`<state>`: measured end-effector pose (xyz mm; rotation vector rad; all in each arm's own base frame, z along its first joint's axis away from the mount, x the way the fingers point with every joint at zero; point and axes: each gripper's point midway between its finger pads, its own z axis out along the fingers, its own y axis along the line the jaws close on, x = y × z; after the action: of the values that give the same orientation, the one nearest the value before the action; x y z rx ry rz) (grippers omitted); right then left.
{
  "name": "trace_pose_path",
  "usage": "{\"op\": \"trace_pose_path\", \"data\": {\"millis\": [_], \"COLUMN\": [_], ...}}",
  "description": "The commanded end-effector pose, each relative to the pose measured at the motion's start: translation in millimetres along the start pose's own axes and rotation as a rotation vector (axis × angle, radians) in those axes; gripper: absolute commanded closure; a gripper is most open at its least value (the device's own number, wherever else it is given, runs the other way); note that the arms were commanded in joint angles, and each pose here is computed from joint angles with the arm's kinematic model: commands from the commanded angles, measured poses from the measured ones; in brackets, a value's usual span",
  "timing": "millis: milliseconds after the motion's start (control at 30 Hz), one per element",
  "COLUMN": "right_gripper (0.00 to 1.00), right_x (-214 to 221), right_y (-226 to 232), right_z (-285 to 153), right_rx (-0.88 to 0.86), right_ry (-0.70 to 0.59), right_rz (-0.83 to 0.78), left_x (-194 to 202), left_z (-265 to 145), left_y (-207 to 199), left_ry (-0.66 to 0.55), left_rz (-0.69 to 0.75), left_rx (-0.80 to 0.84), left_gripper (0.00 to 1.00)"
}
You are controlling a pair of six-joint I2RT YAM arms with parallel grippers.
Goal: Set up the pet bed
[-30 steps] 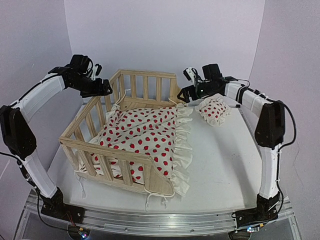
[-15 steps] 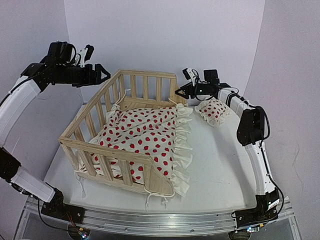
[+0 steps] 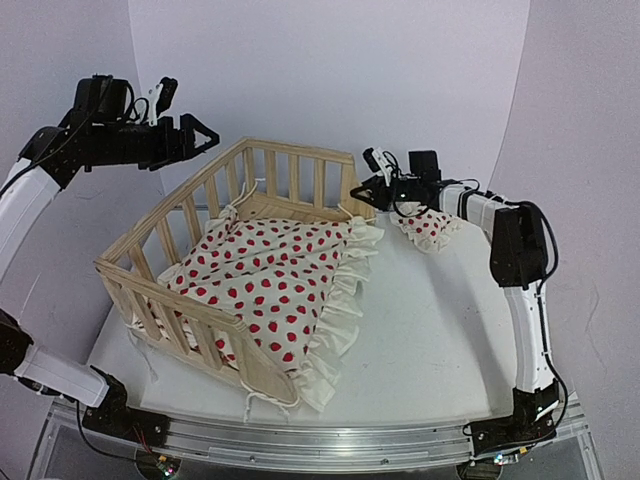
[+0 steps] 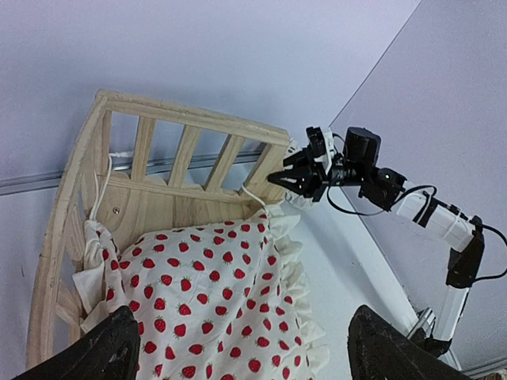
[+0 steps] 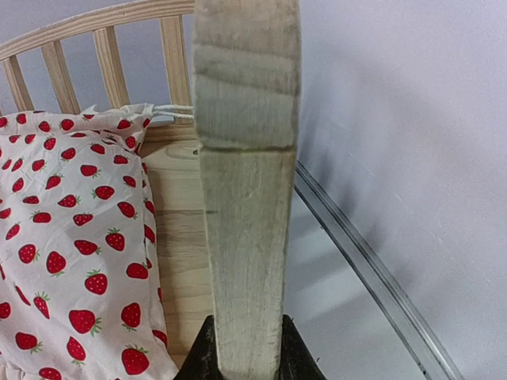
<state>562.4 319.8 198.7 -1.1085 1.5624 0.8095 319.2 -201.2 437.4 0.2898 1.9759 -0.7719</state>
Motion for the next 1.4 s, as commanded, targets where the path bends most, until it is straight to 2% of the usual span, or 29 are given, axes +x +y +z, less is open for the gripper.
{"op": "trace_pose_path", "data": {"millis": [0, 100, 200, 367, 500, 700, 800, 867, 933, 1033, 1133, 1333, 1367], "right_gripper": [1.0, 1.0, 1.0, 1.0, 1.0, 1.0, 1.0, 1.0, 1.0, 0.98, 0.85, 0.56, 0.48], "right_x": [-28, -24, -12, 27, 52, 39, 34, 33, 39, 47, 44, 30, 27], "right_y": [4, 31, 83, 132, 129, 127, 133, 140, 152, 191, 233, 264, 263], "right_z": [-60, -98, -111, -145, -196, -245, -255, -248, -231, -183, -151, -132, -133], "right_rx": [0.311, 0.43, 0.538, 0.866, 1.123, 1.277, 1.266, 1.188, 1.065, 0.765, 0.594, 0.518, 0.523], "right_ry": [0.037, 0.037, 0.098, 0.211, 0.236, 0.28, 0.275, 0.273, 0.285, 0.307, 0.288, 0.251, 0.248], "right_rz": [0.098, 0.179, 0.179, 0.236, 0.27, 0.163, 0.163, 0.168, 0.225, 0.355, 0.455, 0.524, 0.523], "left_x": [-41, -42, -27, 2, 28, 21, 14, 22, 35, 58, 74, 92, 95], "left_z": [-7, 12, 45, 101, 131, 125, 117, 117, 122, 137, 156, 206, 214], "left_y": [-23, -28, -45, -76, -98, -99, -87, -77, -71, -67, -62, -43, -39], "left_ry": [-0.101, -0.082, -0.047, 0.009, 0.074, 0.045, 0.006, 0.014, 0.042, 0.108, 0.147, 0.16, 0.169], "left_rz": [0.026, -0.02, -0.032, -0.012, -0.005, 0.016, 0.026, 0.022, 0.016, -0.011, -0.038, -0.007, -0.002], "left_rx": [0.068, 0.078, 0.085, 0.056, 0.08, 0.062, -0.004, -0.042, -0.057, -0.054, -0.07, -0.209, -0.239], "left_gripper": [0.08, 0.11, 0.11, 0.13, 0.15, 0.14, 0.13, 0.13, 0.13, 0.17, 0.18, 0.23, 0.23]}}
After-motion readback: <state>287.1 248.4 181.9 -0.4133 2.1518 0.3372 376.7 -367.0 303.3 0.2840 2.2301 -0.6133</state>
